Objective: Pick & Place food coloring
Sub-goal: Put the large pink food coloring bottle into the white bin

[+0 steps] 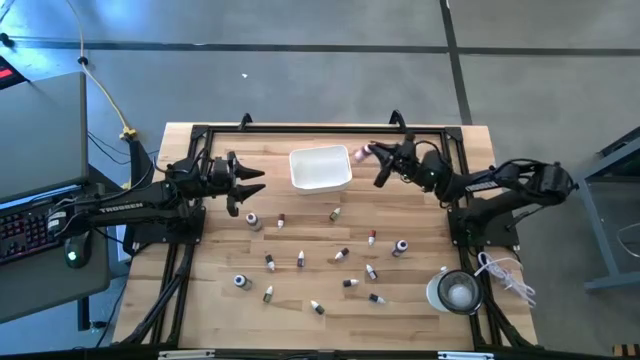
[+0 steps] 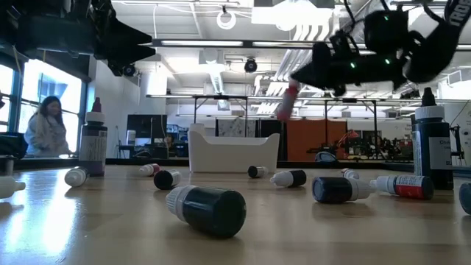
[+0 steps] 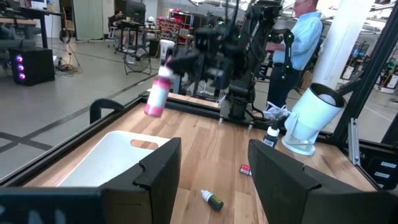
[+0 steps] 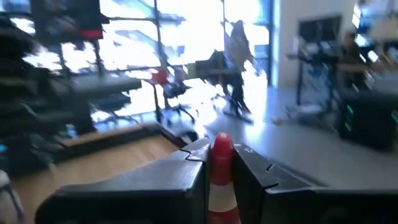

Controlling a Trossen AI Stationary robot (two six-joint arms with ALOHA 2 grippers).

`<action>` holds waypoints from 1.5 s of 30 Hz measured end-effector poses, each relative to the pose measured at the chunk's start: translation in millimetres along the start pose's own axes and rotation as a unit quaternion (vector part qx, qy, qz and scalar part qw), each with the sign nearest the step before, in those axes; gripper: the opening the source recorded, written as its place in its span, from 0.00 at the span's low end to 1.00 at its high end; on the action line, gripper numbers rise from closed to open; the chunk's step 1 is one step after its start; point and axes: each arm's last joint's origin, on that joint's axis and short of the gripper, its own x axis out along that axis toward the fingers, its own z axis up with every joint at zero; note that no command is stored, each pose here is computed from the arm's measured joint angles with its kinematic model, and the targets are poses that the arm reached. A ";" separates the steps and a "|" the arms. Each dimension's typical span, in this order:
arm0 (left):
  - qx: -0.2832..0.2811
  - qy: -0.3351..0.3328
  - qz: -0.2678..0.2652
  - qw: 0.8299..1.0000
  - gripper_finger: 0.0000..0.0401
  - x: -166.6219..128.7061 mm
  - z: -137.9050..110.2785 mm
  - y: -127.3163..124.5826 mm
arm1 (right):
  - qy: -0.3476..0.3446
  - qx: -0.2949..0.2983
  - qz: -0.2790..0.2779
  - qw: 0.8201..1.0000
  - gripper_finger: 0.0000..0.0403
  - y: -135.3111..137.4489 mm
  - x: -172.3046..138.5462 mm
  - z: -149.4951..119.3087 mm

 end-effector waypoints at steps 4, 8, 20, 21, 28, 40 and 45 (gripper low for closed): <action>0.000 0.000 0.000 1.000 0.46 0.0 0.0 0.0 | 0.006 -0.039 0.036 0.999 0.09 23.8 30.2 29.9; 0.000 0.000 0.000 1.000 0.46 0.0 -0.1 0.0 | 0.070 -0.096 0.038 0.992 0.09 44.9 57.1 56.3; -0.003 0.020 -0.002 1.000 0.46 0.0 -3.9 0.3 | 0.140 -0.079 0.096 0.982 0.09 79.4 128.2 33.4; -0.004 0.025 -0.001 1.000 0.46 0.0 -4.8 0.4 | 0.157 -0.083 0.087 0.980 0.09 80.1 132.9 21.3; -0.008 0.049 0.002 0.999 0.46 -0.4 -9.7 1.1 | 0.187 -0.045 0.018 0.981 0.09 72.8 156.2 -33.3; -0.009 0.051 0.005 0.999 0.46 -0.5 -10.1 1.3 | 0.178 -0.006 0.029 0.984 0.09 70.4 204.3 -84.0; -0.010 0.057 0.007 0.998 0.46 -0.6 -11.2 1.5 | 0.189 -0.014 0.034 0.981 0.11 71.8 209.0 -81.3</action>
